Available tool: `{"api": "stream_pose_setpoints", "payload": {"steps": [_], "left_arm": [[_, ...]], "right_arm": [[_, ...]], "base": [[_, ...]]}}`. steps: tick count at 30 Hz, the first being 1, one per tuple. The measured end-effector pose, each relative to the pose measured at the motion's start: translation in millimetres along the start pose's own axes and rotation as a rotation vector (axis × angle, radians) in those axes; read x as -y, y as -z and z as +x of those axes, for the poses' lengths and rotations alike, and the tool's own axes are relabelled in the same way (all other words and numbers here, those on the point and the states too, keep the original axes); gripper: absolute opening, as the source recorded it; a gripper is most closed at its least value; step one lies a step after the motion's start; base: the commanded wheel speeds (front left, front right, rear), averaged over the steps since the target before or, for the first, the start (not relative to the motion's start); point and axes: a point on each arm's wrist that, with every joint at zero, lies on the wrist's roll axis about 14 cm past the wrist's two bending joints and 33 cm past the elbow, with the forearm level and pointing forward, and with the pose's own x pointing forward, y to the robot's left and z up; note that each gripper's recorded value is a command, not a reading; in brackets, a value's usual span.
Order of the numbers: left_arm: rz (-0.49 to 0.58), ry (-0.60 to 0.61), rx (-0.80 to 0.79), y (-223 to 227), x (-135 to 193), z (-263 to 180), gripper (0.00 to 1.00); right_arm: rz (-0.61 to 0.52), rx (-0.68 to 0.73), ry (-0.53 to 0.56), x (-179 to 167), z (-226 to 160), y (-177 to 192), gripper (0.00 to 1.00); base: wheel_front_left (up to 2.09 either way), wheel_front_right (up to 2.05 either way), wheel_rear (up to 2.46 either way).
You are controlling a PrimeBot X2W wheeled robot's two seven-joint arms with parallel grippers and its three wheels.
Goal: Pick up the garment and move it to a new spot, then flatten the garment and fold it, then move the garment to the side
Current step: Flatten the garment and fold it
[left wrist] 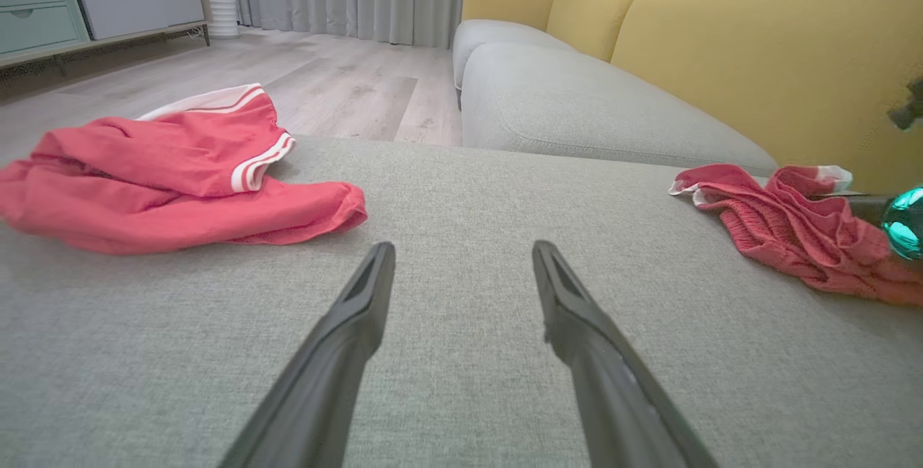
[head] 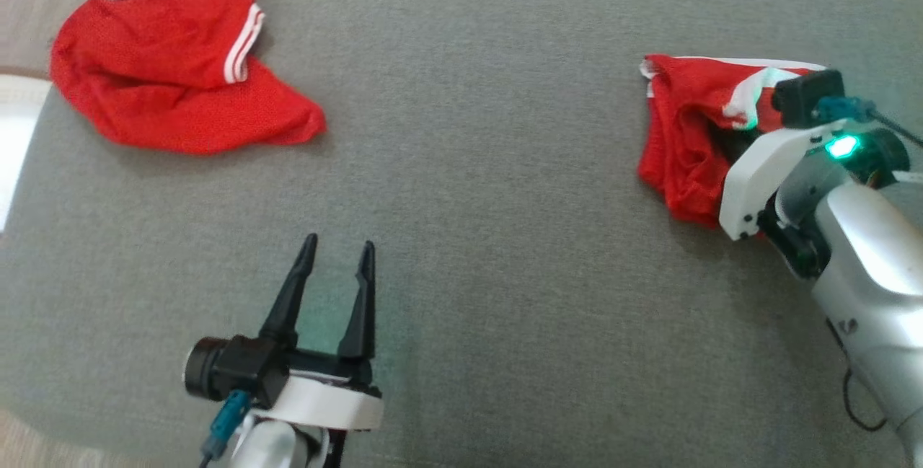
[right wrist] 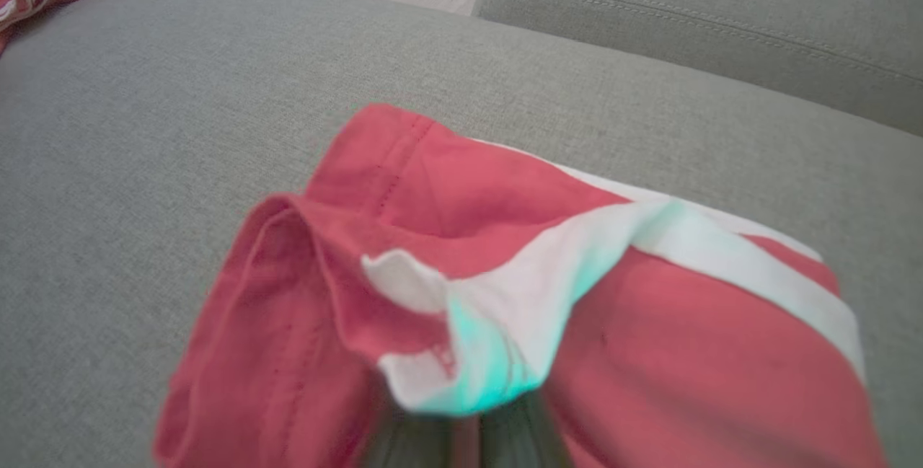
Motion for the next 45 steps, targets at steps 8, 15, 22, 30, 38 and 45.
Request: {"api": "stream_pose_setpoints", "payload": {"steps": [8, 15, 22, 30, 38, 45], "left_arm": [[-0.013, -0.056, -0.007, 1, -12, -8, 1.0], [-0.016, -0.081, 0.006, -3, -18, -13, 1.0], [0.003, -0.072, 0.036, -11, -16, -19, 1.0], [0.031, -0.017, 0.028, -5, -4, -36, 1.0], [0.049, 0.026, 0.044, -8, 2, -41, 1.0], [0.059, 0.05, 0.043, -7, 5, -43, 1.0]], "right_arm": [[-0.038, 0.027, -0.023, -6, 27, -29, 0.0], [-0.046, 0.103, -0.057, -27, 30, -50, 0.0], [0.001, 0.327, -0.004, -17, -10, -77, 1.0], [0.085, 0.39, 0.183, 27, -84, -28, 1.0], [0.166, 0.499, 0.376, 64, -164, -1, 1.0], [0.199, 0.469, 0.441, 49, -197, 49, 1.0]], "base": [[0.0, 0.0, 0.0], [0.0, 0.0, 0.0], [0.0, 0.0, 0.0], [0.0, 0.0, 0.0], [0.0, 0.0, 0.0], [0.0, 0.0, 0.0]]}}
